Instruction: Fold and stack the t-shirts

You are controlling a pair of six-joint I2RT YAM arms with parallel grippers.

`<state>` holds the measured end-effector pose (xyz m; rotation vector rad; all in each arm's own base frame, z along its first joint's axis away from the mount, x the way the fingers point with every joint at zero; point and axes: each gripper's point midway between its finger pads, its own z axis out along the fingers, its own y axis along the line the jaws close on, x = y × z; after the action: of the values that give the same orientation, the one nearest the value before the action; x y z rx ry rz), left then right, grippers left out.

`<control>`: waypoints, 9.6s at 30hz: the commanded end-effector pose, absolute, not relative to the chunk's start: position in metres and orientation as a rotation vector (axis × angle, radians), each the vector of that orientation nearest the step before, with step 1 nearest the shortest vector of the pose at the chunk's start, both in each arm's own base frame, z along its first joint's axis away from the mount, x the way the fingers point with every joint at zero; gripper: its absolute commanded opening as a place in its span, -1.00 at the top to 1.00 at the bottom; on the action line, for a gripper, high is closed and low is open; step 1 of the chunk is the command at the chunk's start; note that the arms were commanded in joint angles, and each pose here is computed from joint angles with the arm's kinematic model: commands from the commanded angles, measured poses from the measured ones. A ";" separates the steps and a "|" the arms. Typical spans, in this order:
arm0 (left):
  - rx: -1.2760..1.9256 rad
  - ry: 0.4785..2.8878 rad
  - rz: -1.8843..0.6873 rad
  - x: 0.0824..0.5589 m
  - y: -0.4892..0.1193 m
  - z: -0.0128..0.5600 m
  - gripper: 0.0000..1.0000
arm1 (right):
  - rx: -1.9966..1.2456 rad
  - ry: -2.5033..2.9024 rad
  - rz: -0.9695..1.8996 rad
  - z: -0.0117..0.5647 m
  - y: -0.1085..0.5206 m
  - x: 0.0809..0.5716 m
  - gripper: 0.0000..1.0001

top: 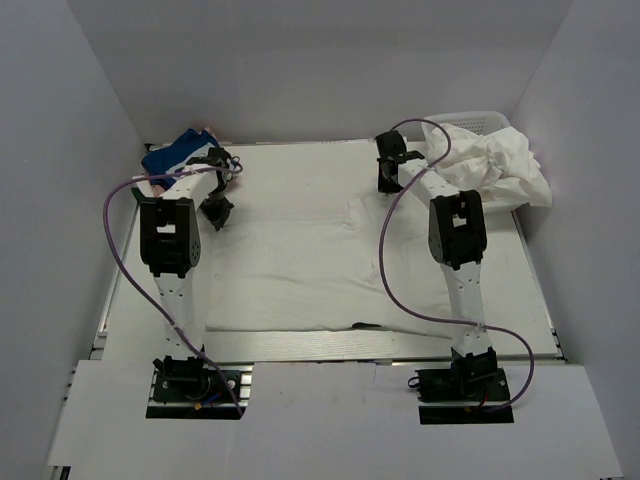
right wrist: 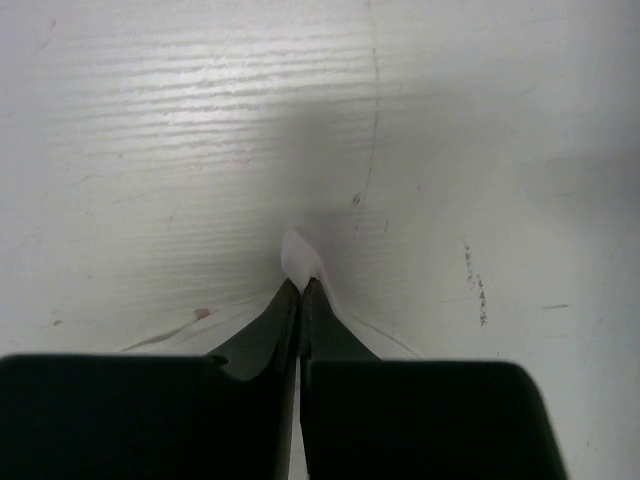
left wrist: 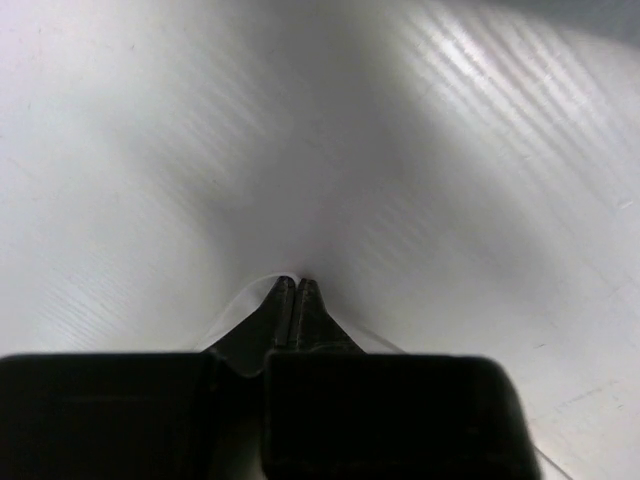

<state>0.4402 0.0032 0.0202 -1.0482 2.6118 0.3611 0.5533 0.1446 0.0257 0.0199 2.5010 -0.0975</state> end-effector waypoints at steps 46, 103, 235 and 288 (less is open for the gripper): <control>-1.079 2.449 0.143 0.228 0.006 0.109 -0.99 | 0.128 2.829 0.155 0.121 0.084 0.139 -0.81; 0.072 2.959 -0.327 0.240 -0.169 0.091 -1.00 | -0.344 2.427 0.467 0.112 0.262 0.497 -0.81; -0.186 2.564 -0.334 0.405 -0.271 0.117 1.00 | -0.080 2.592 0.512 0.117 0.223 0.408 1.00; -0.202 2.841 -0.493 0.295 -0.261 0.002 1.00 | 0.014 2.798 0.640 0.012 0.185 0.294 0.48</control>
<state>0.2850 -0.2704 0.0161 -0.1923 2.8524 -0.6130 0.2719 0.1945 0.0178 0.0044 2.8374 0.7510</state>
